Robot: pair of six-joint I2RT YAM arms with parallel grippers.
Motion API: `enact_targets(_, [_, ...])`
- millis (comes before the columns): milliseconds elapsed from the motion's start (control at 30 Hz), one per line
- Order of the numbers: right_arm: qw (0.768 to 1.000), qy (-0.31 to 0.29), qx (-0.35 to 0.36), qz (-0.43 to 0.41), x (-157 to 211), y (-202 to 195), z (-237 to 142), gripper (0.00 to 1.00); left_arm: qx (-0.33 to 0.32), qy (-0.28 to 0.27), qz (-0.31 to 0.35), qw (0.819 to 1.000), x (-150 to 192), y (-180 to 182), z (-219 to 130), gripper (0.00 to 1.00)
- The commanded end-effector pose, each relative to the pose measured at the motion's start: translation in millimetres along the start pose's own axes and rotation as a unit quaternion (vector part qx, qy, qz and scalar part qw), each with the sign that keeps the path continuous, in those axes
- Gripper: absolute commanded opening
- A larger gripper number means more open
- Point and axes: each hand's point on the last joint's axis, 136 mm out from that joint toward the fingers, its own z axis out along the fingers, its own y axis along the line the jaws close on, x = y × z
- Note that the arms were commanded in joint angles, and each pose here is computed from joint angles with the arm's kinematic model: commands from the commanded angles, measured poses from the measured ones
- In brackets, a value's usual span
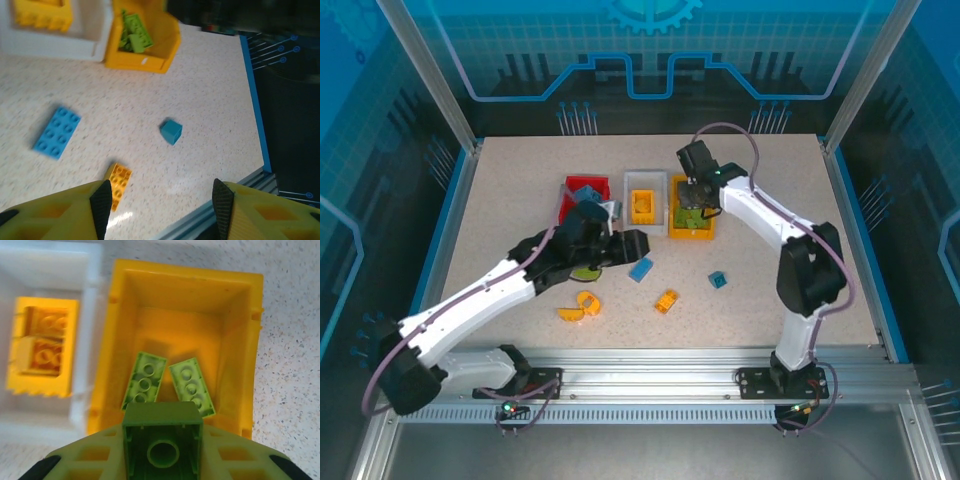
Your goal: Sort the legos into containers by color
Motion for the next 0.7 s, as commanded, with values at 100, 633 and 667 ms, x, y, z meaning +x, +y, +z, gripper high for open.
enact_targets(100, [0.997, 0.035, 0.018, 0.065, -13, -5, 40, 0.33, -0.005, -0.043, 0.064, 0.997, -24, -24, 30, 0.60])
enact_targets(633, [0.997, 0.014, 0.012, 0.068, -34, 3, 27, 0.53, -0.071, -0.004, 0.095, 0.993, 12, 14, 39, 0.61])
enact_targets(667, [0.998, 0.004, 0.006, 0.066, -37, 6, 17, 0.52, -0.076, -0.001, 0.096, 0.992, 15, 18, 38, 0.61])
